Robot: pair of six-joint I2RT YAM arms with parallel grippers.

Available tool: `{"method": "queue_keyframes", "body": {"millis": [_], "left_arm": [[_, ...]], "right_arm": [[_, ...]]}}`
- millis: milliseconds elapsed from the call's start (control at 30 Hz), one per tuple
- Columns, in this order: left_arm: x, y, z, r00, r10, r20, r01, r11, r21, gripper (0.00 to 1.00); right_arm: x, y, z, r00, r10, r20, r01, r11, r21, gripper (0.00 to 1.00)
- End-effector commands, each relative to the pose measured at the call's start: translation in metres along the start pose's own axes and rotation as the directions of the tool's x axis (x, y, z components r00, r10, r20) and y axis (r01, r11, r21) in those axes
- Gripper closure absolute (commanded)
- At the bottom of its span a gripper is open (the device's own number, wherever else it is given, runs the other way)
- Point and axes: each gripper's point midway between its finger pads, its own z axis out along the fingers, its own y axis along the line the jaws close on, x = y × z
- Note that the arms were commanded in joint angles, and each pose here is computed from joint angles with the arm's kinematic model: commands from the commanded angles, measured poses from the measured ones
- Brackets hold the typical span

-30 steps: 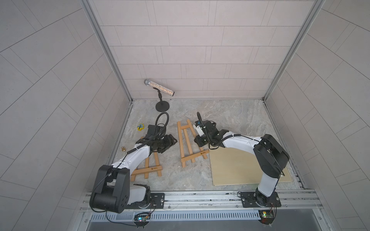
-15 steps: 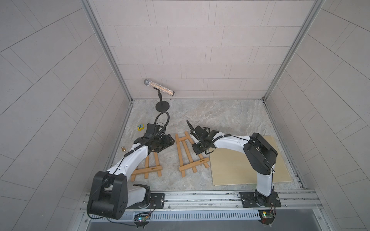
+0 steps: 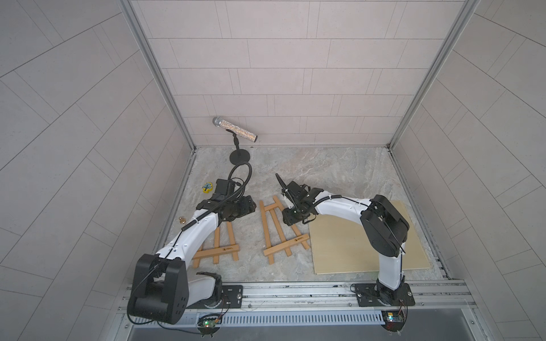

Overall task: Disassemble the easel
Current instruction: Place the easel at the center of the board, then reset both arms

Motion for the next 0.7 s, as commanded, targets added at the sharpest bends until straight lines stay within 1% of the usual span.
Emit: {"method": "queue_keyframes", "body": {"millis": [0, 67, 133, 200, 267, 333, 433, 500, 567, 667], "left_arm": [[-0.02, 0.006, -0.015, 0.993, 0.089, 0.079, -0.083, 0.994, -0.073, 0.19], [-0.031, 0.012, -0.02, 0.983, 0.135, 0.127, -0.119, 0.985, -0.126, 0.18], [-0.039, 0.018, -0.024, 0.969, 0.186, 0.161, -0.157, 0.972, -0.174, 0.17], [-0.05, 0.026, -0.028, 0.954, 0.224, 0.2, -0.178, 0.958, -0.223, 0.16], [-0.06, 0.036, -0.033, 0.936, 0.254, 0.245, -0.186, 0.945, -0.268, 0.15], [-0.069, 0.046, -0.036, 0.919, 0.274, 0.284, -0.185, 0.935, -0.303, 0.15], [-0.08, 0.061, -0.04, 0.896, 0.286, 0.339, -0.167, 0.926, -0.34, 0.14], [-0.082, 0.07, -0.04, 0.889, 0.297, 0.35, -0.161, 0.916, -0.367, 0.14], [-0.082, 0.076, -0.038, 0.887, 0.31, 0.341, -0.169, 0.908, -0.384, 0.14], [-0.086, 0.084, -0.033, 0.866, 0.335, 0.37, -0.17, 0.895, -0.413, 0.14]], "right_arm": [[-0.017, -0.008, -0.041, 0.997, 0.022, 0.078, -0.021, 1.0, -0.01, 0.41], [-0.025, -0.017, -0.06, 0.991, 0.024, 0.13, -0.023, 1.0, -0.011, 0.34], [-0.03, -0.027, -0.076, 0.983, 0.012, 0.182, -0.01, 1.0, -0.013, 0.23], [-0.035, -0.042, -0.093, 0.971, 0.009, 0.24, -0.008, 1.0, -0.004, 0.15], [-0.037, -0.064, -0.11, 0.953, 0.008, 0.302, -0.014, 1.0, 0.018, 0.07], [-0.038, -0.087, -0.125, 0.935, 0.005, 0.354, -0.023, 0.999, 0.047, 0.02], [-0.034, -0.133, -0.144, 0.907, 0.026, 0.421, -0.085, 0.989, 0.122, 0.0], [-0.028, -0.166, -0.153, 0.888, 0.03, 0.459, -0.129, 0.974, 0.185, 0.0], [-0.022, -0.196, -0.161, 0.864, 0.029, 0.503, -0.182, 0.949, 0.258, 0.0], [-0.01, -0.235, -0.167, 0.837, -0.004, 0.548, -0.235, 0.901, 0.365, 0.0]]}}
